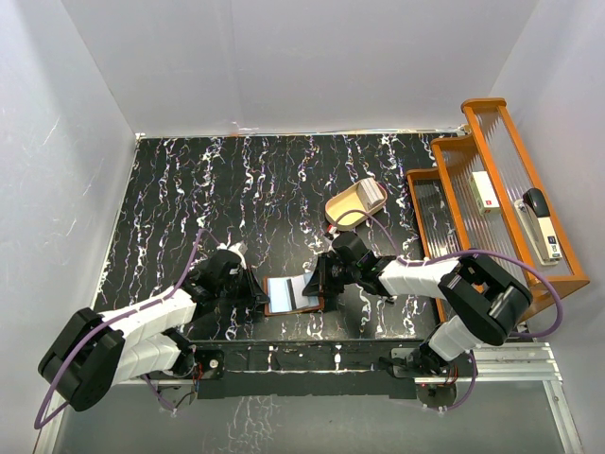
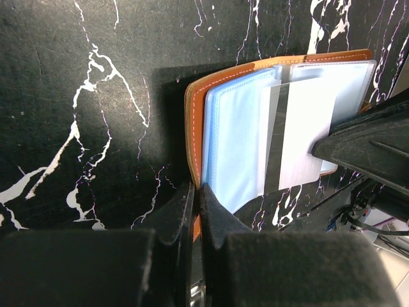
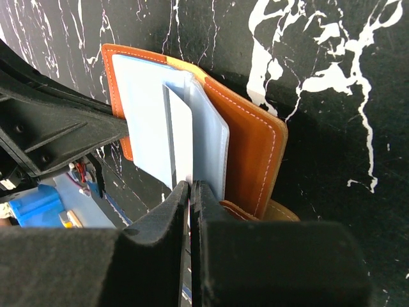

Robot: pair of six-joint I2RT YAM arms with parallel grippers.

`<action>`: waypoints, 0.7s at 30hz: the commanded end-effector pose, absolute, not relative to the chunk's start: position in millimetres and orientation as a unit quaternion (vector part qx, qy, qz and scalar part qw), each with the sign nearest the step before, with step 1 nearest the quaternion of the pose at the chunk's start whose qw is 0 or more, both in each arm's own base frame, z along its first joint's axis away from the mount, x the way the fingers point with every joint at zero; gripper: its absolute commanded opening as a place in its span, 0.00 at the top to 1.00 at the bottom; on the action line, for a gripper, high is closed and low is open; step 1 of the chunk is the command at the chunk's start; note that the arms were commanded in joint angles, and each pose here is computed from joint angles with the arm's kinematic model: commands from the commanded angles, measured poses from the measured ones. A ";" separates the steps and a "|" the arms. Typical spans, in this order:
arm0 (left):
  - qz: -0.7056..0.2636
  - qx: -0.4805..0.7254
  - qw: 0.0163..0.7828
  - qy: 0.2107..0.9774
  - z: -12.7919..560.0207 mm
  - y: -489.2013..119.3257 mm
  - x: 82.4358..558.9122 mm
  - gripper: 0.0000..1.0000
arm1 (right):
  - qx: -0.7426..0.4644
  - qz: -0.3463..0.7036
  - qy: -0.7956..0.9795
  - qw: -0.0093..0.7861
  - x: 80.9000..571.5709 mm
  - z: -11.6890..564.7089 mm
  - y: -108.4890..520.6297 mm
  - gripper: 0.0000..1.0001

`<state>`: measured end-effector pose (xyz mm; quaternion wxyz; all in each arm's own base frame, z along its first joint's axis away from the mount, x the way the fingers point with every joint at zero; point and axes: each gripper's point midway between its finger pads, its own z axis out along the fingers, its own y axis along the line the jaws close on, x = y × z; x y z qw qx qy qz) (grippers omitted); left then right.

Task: Put the credit cards into the card holder
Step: Insert the credit card into the card holder.

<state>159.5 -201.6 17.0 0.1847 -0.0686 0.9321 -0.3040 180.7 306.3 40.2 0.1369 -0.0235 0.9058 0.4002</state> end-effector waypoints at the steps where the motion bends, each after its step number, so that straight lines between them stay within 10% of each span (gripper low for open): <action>1: -0.305 -0.073 0.171 0.934 12.1 -201.8 153.5 1.00 | -0.016 0.404 0.903 0.145 183.0 42.5 308.0 0.98; 11: -0.325 -0.082 0.171 0.927 17.3 -207.6 154.4 1.00 | -0.005 0.407 0.901 0.150 187.2 44.6 309.8 0.98; 21: -0.328 -0.087 0.176 0.924 19.7 -206.4 154.1 1.00 | -0.011 0.363 0.915 0.179 193.0 51.6 293.4 0.71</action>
